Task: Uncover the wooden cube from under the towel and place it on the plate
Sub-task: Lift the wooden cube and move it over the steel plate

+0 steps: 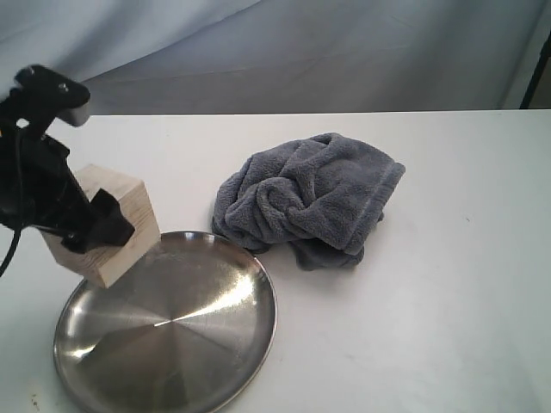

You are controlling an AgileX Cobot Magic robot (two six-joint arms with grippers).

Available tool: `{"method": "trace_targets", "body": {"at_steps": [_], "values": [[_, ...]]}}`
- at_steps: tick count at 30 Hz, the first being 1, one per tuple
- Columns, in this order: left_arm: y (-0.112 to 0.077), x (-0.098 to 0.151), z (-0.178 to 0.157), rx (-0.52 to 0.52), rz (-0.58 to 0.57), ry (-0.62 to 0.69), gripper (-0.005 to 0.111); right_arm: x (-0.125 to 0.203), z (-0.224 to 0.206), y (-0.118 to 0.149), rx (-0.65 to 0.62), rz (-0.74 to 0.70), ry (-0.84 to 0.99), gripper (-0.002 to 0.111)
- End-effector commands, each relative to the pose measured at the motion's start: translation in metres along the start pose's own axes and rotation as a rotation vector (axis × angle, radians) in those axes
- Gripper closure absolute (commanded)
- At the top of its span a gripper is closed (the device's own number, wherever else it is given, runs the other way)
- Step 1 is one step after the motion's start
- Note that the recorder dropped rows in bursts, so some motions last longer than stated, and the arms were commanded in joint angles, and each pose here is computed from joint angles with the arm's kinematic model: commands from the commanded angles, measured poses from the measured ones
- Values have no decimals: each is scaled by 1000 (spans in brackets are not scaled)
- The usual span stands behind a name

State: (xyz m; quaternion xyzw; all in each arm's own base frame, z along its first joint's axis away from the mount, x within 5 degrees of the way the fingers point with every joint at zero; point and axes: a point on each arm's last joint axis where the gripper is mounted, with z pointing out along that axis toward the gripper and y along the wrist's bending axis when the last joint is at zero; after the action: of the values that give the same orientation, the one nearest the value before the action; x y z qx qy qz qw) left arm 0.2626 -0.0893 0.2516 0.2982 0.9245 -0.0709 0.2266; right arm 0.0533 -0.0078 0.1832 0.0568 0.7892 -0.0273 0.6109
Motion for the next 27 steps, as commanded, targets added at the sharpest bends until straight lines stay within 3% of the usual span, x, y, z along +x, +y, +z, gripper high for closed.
{"method": "trace_targets", "body": {"at_steps": [1, 8, 15, 27], "values": [[-2, 8, 6, -6, -44, -43, 107, 1, 0, 0, 7, 8, -4, 108], [-19, 10, 12, 31, -2, -25, 107, 1, 0, 0, 7, 8, -4, 108], [-53, 15, 25, 33, 176, -43, 107, 1, 0, 0, 7, 8, -4, 108], [-52, 13, 42, 22, 164, -33, 107, 1, 0, 0, 7, 8, -4, 108]]}}
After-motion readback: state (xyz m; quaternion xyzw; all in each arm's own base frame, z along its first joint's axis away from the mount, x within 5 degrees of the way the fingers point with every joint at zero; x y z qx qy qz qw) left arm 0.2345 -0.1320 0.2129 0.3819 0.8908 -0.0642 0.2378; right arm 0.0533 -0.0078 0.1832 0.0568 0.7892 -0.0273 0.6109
